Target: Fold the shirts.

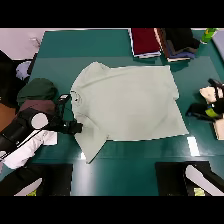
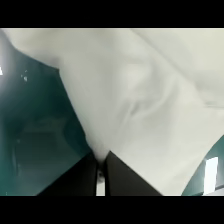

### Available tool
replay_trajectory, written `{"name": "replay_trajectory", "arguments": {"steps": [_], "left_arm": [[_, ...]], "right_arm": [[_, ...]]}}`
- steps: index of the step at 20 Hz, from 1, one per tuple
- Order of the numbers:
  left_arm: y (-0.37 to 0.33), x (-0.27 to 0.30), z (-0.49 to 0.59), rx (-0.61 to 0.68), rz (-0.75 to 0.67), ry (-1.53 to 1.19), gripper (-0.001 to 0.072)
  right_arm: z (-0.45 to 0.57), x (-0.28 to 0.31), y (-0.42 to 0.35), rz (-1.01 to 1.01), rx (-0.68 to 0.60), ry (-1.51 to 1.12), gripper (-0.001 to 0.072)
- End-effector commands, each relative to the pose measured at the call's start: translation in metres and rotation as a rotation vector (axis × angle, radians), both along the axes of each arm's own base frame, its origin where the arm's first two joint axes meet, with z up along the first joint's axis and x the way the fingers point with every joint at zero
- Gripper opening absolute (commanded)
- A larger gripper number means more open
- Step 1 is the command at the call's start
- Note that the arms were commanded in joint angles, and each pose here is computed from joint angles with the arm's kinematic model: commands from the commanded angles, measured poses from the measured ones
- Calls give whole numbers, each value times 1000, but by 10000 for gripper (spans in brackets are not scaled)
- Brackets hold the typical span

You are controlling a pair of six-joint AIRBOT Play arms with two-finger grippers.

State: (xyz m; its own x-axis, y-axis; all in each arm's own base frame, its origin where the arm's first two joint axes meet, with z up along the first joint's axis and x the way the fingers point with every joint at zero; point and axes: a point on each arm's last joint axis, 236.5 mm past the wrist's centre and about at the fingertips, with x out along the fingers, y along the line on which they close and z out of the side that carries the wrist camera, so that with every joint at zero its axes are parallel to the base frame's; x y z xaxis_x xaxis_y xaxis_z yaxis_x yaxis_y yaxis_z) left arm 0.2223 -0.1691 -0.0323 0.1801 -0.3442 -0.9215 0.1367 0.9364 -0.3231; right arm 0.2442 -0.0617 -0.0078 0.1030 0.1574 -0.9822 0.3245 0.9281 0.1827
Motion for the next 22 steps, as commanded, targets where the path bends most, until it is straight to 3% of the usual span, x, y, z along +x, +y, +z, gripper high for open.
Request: {"name": "replay_trajectory", "arguments": {"steps": [1,4,5,14,16,17,19,21,22], "left_arm": [[0,4,5,6,-14,-18,30],[0,5,5,3,-12,-24,30],[0,5,6,3,-12,-24,29],[1,-2,3,17,-43,0,29],[1,-2,3,16,-43,0,29],[1,-3,3,16,-44,1,30],[2,-4,3,19,-45,6,30],[2,-3,4,18,-46,1,30],[2,-3,4,18,-46,0,30]], "right_arm": [[-37,-43,-16,-155,46,68,662],[-55,-37,8,-164,122,34,642],[-59,-33,13,-147,114,20,612],[-84,-30,24,-9,-13,171,590],[-93,-33,33,56,-34,212,496],[-96,-31,39,80,-36,214,407],[-99,-24,48,118,-46,197,153],[-96,-18,53,142,-56,163,19],[-90,-14,53,145,-63,132,19]]}}
